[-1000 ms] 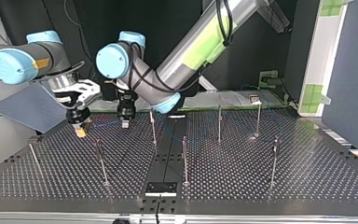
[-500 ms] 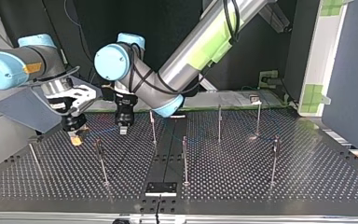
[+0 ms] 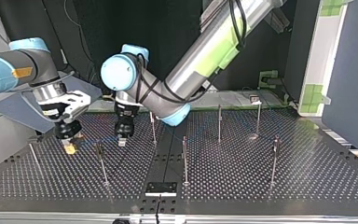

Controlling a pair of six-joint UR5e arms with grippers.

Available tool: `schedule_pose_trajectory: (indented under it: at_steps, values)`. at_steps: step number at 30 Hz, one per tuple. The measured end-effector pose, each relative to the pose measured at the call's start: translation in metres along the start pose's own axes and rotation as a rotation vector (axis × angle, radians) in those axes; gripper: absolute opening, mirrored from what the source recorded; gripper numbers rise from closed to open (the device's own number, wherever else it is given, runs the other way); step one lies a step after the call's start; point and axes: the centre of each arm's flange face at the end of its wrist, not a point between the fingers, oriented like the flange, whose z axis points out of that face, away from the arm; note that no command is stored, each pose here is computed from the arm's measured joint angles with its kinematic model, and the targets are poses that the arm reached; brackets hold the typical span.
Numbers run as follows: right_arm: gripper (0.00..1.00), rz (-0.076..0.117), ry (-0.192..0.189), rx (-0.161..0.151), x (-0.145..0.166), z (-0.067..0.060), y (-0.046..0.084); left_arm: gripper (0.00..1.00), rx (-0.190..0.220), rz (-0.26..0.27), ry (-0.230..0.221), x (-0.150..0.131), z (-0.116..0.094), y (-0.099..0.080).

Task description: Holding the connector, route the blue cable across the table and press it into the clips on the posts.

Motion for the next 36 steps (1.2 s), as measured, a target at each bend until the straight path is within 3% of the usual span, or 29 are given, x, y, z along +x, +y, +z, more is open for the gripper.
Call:
schedule_pose_trajectory:
  at_steps: [17, 28, 29, 30, 32, 33, 34, 35, 36]
  values:
    - [0.00, 0.002, -0.009, -0.009, -0.007, 0.005, 0.015, 0.01, 0.086, -0.030, -0.002, 0.002, 0.027, 0.020]
    - [0.00, 0.000, -0.009, -0.018, -0.009, 0.007, 0.028, 0.01, 0.085, -0.012, 0.052, 0.039, 0.042, 0.038]
    - [0.00, 0.000, -0.009, -0.019, -0.009, 0.007, 0.028, 0.17, 0.085, -0.012, 0.053, 0.039, 0.042, 0.038]
    - [0.00, -0.001, -0.009, -0.019, -0.009, 0.007, 0.029, 0.17, 0.085, -0.011, 0.055, 0.040, 0.041, 0.038]
    - [0.00, -0.001, -0.009, -0.020, -0.009, 0.007, 0.029, 0.40, 0.086, -0.009, 0.059, 0.040, 0.040, 0.036]
    - [0.00, -0.002, -0.010, -0.020, -0.009, 0.007, 0.030, 0.40, 0.085, -0.007, 0.061, 0.040, 0.040, 0.035]
    - [0.00, -0.003, -0.010, -0.020, -0.009, 0.007, 0.030, 0.65, 0.084, -0.005, 0.064, 0.040, 0.038, 0.034]
    - [0.00, -0.003, -0.010, -0.020, -0.009, 0.007, 0.030, 0.78, 0.082, -0.004, 0.067, 0.041, 0.037, 0.033]
    - [0.00, -0.003, -0.011, -0.020, -0.009, 0.007, 0.030, 0.78, 0.080, -0.003, 0.070, 0.041, 0.036, 0.032]
